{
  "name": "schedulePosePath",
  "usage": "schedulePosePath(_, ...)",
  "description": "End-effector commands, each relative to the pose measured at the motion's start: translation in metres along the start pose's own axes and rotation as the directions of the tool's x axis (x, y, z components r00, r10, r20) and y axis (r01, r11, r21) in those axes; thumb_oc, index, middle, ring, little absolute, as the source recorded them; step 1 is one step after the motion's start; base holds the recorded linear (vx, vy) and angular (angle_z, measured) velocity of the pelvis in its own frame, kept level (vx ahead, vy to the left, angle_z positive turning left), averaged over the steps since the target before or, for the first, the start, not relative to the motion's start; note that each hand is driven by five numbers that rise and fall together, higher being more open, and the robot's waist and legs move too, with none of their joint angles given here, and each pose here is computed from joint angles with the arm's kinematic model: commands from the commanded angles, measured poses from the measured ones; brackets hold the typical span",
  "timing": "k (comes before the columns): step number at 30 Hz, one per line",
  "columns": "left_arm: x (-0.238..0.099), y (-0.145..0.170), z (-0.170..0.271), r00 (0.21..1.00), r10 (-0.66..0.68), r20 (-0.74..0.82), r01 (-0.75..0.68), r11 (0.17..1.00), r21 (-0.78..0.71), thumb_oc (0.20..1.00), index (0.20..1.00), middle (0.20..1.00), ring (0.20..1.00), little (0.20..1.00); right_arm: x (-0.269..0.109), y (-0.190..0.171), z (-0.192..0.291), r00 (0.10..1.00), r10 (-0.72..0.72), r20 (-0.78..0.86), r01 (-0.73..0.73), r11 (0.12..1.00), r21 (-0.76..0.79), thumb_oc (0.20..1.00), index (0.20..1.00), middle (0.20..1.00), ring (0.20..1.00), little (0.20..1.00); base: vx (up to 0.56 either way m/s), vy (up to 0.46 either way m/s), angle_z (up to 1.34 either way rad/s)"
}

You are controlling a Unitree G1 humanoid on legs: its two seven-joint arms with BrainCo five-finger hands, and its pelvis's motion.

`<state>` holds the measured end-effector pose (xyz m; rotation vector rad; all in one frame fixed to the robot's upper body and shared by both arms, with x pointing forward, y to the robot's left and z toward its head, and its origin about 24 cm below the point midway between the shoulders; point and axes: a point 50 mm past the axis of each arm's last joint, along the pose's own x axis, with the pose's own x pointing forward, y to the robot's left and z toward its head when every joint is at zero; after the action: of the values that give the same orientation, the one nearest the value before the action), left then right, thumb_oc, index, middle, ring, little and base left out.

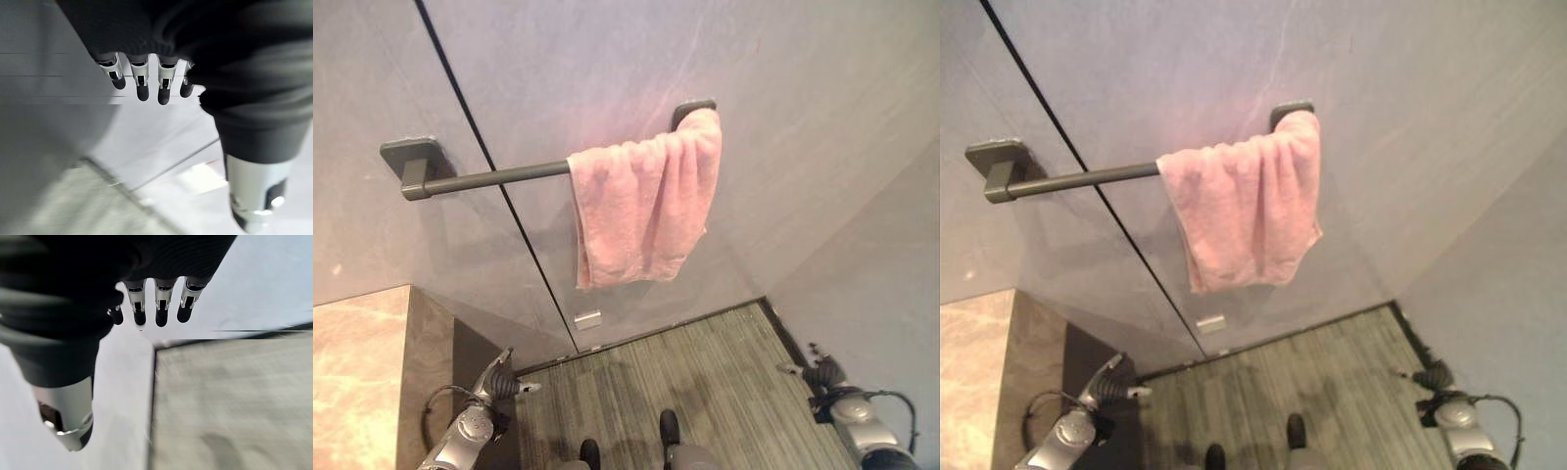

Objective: Put brush and paste in cup on sink, flatten towel.

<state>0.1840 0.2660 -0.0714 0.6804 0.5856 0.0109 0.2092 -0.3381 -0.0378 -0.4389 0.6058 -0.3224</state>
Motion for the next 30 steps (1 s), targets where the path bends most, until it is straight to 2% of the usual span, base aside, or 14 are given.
schedulePosePath(1,0.008,0.026,0.028,0.99,0.046,0.132,-0.044,0.999,-0.017,1.0,1.0,1.0,1.0,1.0,0.006,-0.021,0.038,0.988,-0.041,0.149,0.03,0.997,0.074,1.0,1.0,1.0,1.0,1.0,0.08,-0.129,0.14)
schedulePosePath(4,0.007,0.036,0.046,0.975,0.071,0.21,-0.066,0.997,-0.032,1.0,1.0,1.0,1.0,1.0,0.008,-0.025,0.056,0.978,-0.032,0.207,0.013,0.996,0.092,1.0,1.0,1.0,1.0,1.0,0.07,-0.121,0.21)
schedulePosePath(6,0.005,0.048,0.068,0.947,0.093,0.306,-0.072,0.994,-0.079,1.0,1.0,1.0,1.0,1.0,0.011,-0.026,0.089,0.952,0.017,0.305,-0.061,0.989,0.134,1.0,1.0,1.0,1.0,1.0,0.04,-0.124,0.19)
schedulePosePath(9,0.005,0.052,0.074,0.939,0.098,0.33,-0.069,0.993,-0.098,1.0,1.0,1.0,1.0,1.0,0.013,-0.026,0.102,0.943,0.043,0.33,-0.09,0.988,0.129,1.0,1.0,1.0,1.0,1.0,0.04,-0.086,0.05)
schedulePosePath(10,0.004,0.062,0.091,0.912,0.1,0.398,-0.062,0.992,-0.106,1.0,1.0,1.0,1.0,1.0,0.014,-0.016,0.126,0.914,0.125,0.386,-0.183,0.976,0.118,1.0,1.0,1.0,1.0,1.0,0.04,-0.069,0.05)
schedulePosePath(12,0.003,0.062,0.094,0.907,0.099,0.409,-0.058,0.992,-0.111,1.0,1.0,1.0,1.0,1.0,0.015,-0.017,0.129,0.912,0.13,0.389,-0.188,0.976,0.115,1.0,1.0,1.0,1.0,1.0,0.03,-0.06,0.04)
schedulePosePath(13,0.003,0.065,0.107,0.886,0.094,0.453,-0.028,0.988,-0.15,1.0,1.0,1.0,1.0,1.0,0.016,-0.008,0.15,0.886,0.197,0.421,-0.258,0.962,0.092,1.0,1.0,1.0,1.0,1.0,0.02,-0.044,0.11)
schedulePosePath(14,0.003,0.065,0.107,0.886,0.094,0.453,-0.028,0.988,-0.151,1.0,1.0,1.0,1.0,1.0,0.016,-0.008,0.151,0.885,0.197,0.421,-0.258,0.962,0.092,1.0,1.0,1.0,1.0,1.0,0.03,-0.058,0.17)
schedulePosePath(15,0.003,0.064,0.111,0.879,0.088,0.468,-0.011,0.986,-0.164,1.0,1.0,1.0,1.0,1.0,0.017,-0.005,0.157,0.877,0.217,0.429,-0.28,0.956,0.087,1.0,1.0,1.0,1.0,1.0,0.02,-0.048,0.17)
schedulePosePath(16,0.003,0.062,0.127,0.852,0.076,0.517,0.038,0.978,-0.205,1.0,1.0,1.0,1.0,1.0,0.016,0.012,0.182,0.833,0.303,0.464,-0.361,0.932,0.039,1.0,1.0,1.0,1.0,1.0,0.03,-0.059,0.08)
schedulePosePath(18,0.004,0.061,0.132,0.844,0.07,0.531,0.062,0.972,-0.226,1.0,1.0,1.0,1.0,1.0,0.016,0.015,0.191,0.821,0.317,0.474,-0.37,0.929,0.021,1.0,1.0,1.0,1.0,1.0,0.02,-0.04,0.0)
schedulePosePath(21,0.006,0.051,0.156,0.808,0.039,0.588,0.173,0.938,-0.299,1.0,1.0,1.0,1.0,1.0,0.009,0.037,0.228,0.753,0.385,0.534,-0.43,0.902,-0.044,1.0,1.0,1.0,1.0,1.0,0.01,-0.023,0.02)
schedulePosePath(27,0.007,0.039,0.191,0.747,-0.012,0.665,0.283,0.911,-0.301,1.0,1.0,1.0,1.0,1.0,-0.007,0.076,0.263,0.651,0.484,0.585,-0.508,0.85,-0.138,1.0,1.0,1.0,1.0,1.0,0.01,-0.005,-0.03)
schedulePosePath(30,0.01,0.014,0.216,0.715,-0.083,0.694,0.376,0.882,-0.282,1.0,1.0,1.0,1.0,1.0,-0.017,0.107,0.277,0.601,0.524,0.603,-0.578,0.806,-0.125,1.0,1.0,1.0,1.0,1.0,0.0,0.0,0.0)
